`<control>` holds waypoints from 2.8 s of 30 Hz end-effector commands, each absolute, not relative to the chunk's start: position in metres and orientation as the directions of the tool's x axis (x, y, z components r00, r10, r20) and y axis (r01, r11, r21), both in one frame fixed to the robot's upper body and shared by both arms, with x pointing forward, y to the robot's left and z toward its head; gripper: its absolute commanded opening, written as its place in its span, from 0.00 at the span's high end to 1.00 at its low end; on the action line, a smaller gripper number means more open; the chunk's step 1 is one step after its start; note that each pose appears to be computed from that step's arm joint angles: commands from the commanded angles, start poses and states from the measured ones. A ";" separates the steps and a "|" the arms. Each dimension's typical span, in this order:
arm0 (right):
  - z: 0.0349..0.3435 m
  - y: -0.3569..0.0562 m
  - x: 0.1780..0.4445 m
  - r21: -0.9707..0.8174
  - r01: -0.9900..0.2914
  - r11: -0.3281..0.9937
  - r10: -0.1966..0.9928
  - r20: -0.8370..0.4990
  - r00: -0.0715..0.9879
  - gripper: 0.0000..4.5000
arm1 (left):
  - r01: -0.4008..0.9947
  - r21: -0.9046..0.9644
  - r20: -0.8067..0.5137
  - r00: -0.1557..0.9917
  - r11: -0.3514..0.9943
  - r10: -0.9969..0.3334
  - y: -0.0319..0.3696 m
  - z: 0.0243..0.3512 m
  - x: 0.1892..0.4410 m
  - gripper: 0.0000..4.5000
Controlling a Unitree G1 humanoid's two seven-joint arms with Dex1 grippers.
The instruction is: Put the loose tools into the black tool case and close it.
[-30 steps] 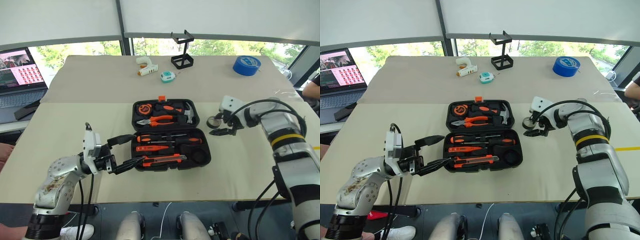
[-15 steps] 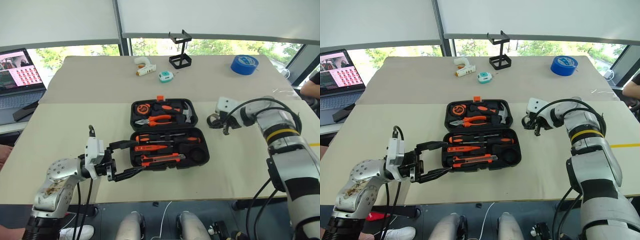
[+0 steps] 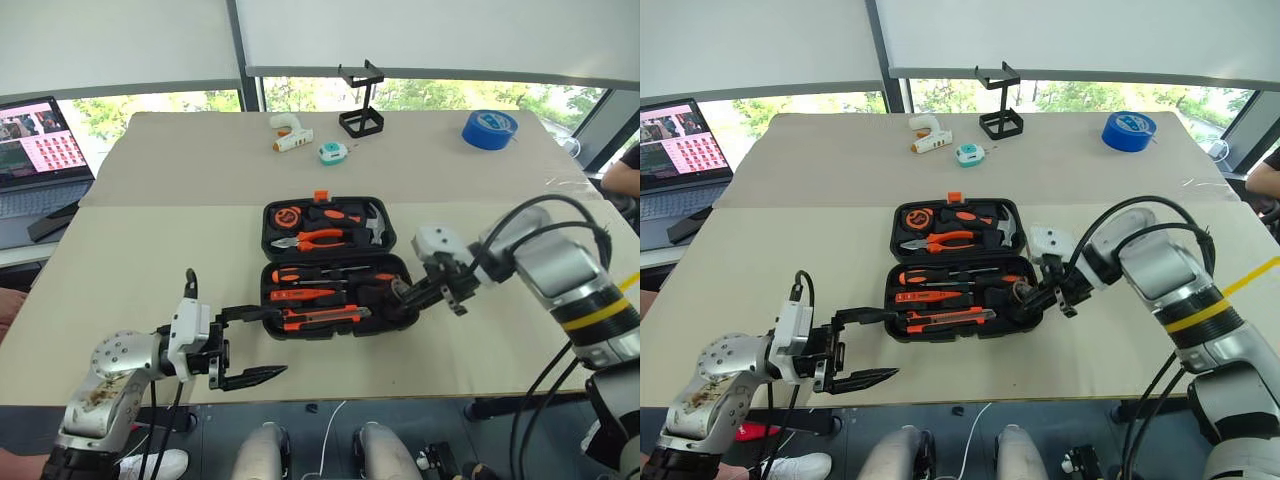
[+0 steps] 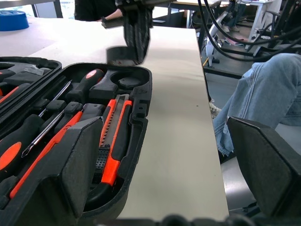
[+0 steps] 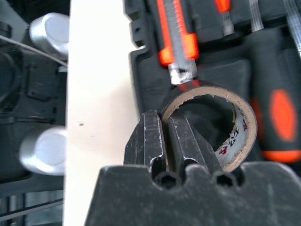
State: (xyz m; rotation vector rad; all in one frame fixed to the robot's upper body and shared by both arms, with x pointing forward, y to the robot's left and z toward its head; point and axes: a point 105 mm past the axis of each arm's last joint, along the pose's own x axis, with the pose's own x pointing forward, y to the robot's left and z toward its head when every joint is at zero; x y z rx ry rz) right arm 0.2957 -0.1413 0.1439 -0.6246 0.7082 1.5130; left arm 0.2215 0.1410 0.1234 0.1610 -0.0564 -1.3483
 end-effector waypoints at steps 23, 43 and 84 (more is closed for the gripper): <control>0.180 -0.153 0.295 0.084 -0.996 -0.011 0.759 -0.648 -0.063 0.15 | 0.890 0.083 -0.027 0.451 0.448 -0.892 0.167 0.145 0.240 0.00; 0.129 -0.181 0.396 -0.417 -0.830 0.369 0.707 -0.454 0.543 0.99 | 0.698 0.004 -0.157 0.708 0.716 -0.689 0.158 0.119 0.345 0.98; 0.117 -0.162 0.370 -0.353 -0.861 0.367 0.763 -0.415 0.495 0.99 | 0.712 0.048 -0.224 0.691 0.701 -0.687 0.147 0.105 0.366 0.98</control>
